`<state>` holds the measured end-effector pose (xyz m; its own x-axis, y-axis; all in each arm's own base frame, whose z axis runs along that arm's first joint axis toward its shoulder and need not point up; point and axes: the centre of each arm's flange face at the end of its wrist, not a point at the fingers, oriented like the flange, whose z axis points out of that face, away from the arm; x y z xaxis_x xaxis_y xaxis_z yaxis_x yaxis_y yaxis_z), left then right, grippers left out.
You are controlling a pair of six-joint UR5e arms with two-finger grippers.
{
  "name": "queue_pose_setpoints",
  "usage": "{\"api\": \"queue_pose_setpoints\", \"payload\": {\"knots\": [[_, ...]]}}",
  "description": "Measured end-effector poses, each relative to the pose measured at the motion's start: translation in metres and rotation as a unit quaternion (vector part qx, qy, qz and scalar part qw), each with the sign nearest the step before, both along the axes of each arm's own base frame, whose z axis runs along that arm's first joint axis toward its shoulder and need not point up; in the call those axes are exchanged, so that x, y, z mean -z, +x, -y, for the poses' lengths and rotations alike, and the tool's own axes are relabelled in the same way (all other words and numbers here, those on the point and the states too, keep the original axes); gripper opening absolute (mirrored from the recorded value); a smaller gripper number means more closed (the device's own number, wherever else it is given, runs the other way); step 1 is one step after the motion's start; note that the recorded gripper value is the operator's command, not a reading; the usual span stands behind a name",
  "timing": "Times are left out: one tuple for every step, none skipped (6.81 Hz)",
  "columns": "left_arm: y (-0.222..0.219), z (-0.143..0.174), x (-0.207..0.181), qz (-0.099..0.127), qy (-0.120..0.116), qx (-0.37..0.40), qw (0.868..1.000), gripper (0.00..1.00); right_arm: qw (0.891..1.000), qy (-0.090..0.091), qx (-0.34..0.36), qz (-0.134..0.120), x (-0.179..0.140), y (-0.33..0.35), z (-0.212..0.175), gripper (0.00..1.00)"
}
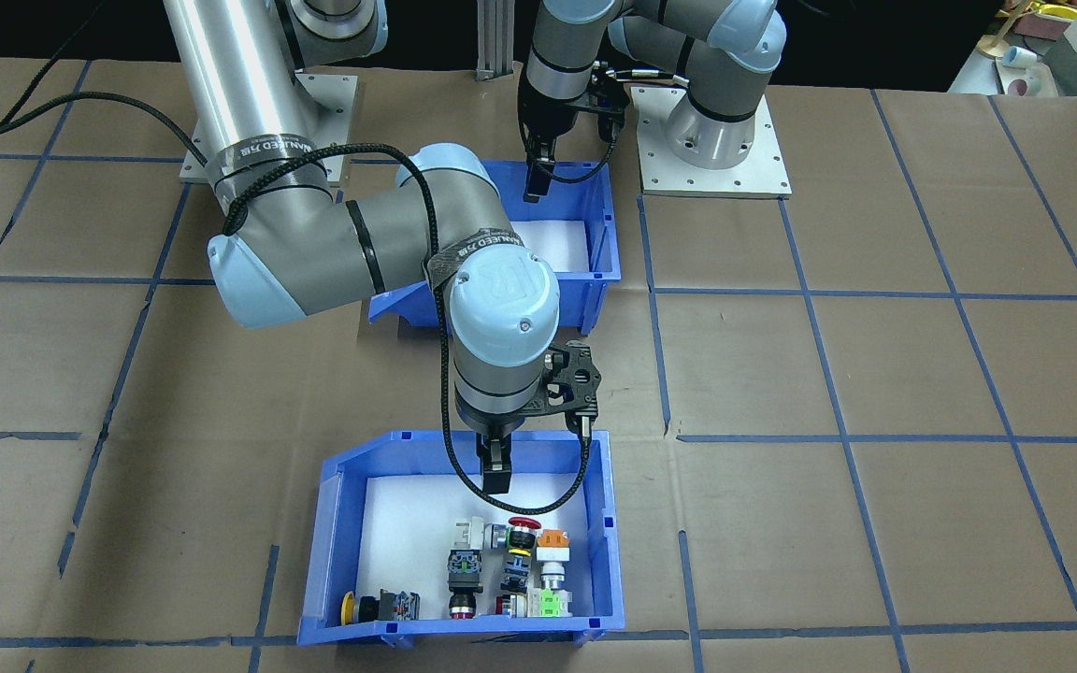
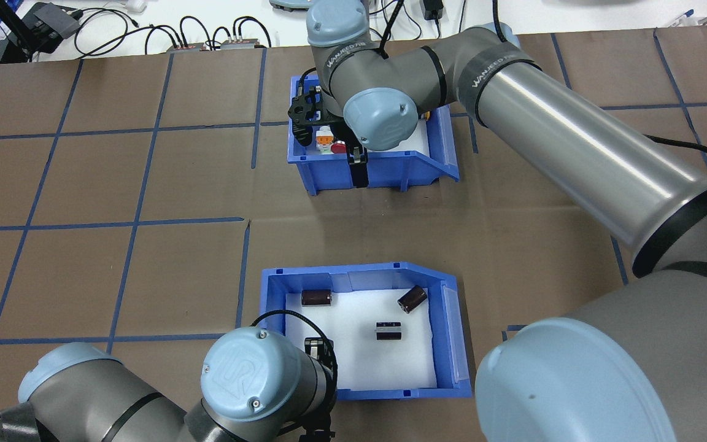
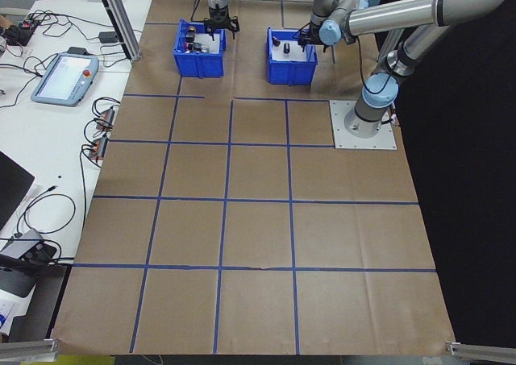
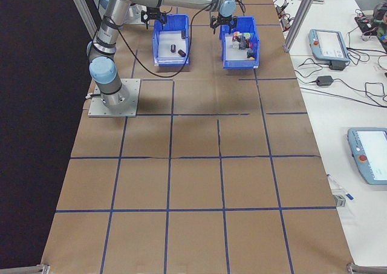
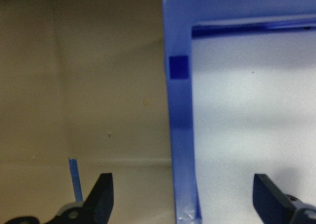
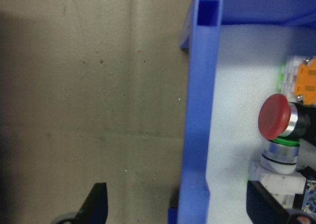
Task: Place battery box in front
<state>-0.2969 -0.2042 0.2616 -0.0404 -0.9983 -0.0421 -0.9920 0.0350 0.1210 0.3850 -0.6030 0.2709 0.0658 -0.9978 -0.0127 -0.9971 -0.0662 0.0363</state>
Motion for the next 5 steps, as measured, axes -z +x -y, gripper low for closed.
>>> {"api": "queue_pose_setpoints", "payload": {"knots": [[0.0000, -0.0020, 0.0044, 0.000, 0.004, 0.001, 1.000, 0.84, 1.000, -0.014, 0.001, 0.007, 0.0075, -0.0003, 0.0013, 0.95], [-0.0020, -0.0046, 0.0068, -0.011, 0.014, 0.001, 1.000, 0.83, 1.000, -0.021, 0.003, 0.011, 0.0087, -0.0012, 0.0034, 0.52], [-0.0056, -0.0076, 0.0068, -0.031, 0.028, 0.001, 0.999, 0.80, 1.000, -0.025, 0.010, 0.012, 0.0067, -0.0024, 0.0047, 0.41], [-0.0075, -0.0090, 0.0065, -0.041, 0.034, 0.001, 0.999, 0.74, 0.999, -0.026, 0.018, 0.011, 0.0044, -0.0029, 0.0047, 0.35], [-0.0081, -0.0096, 0.0073, -0.044, 0.038, 0.001, 0.998, 0.63, 0.999, -0.027, 0.023, 0.011, 0.0020, -0.0040, 0.0050, 0.22]]}}
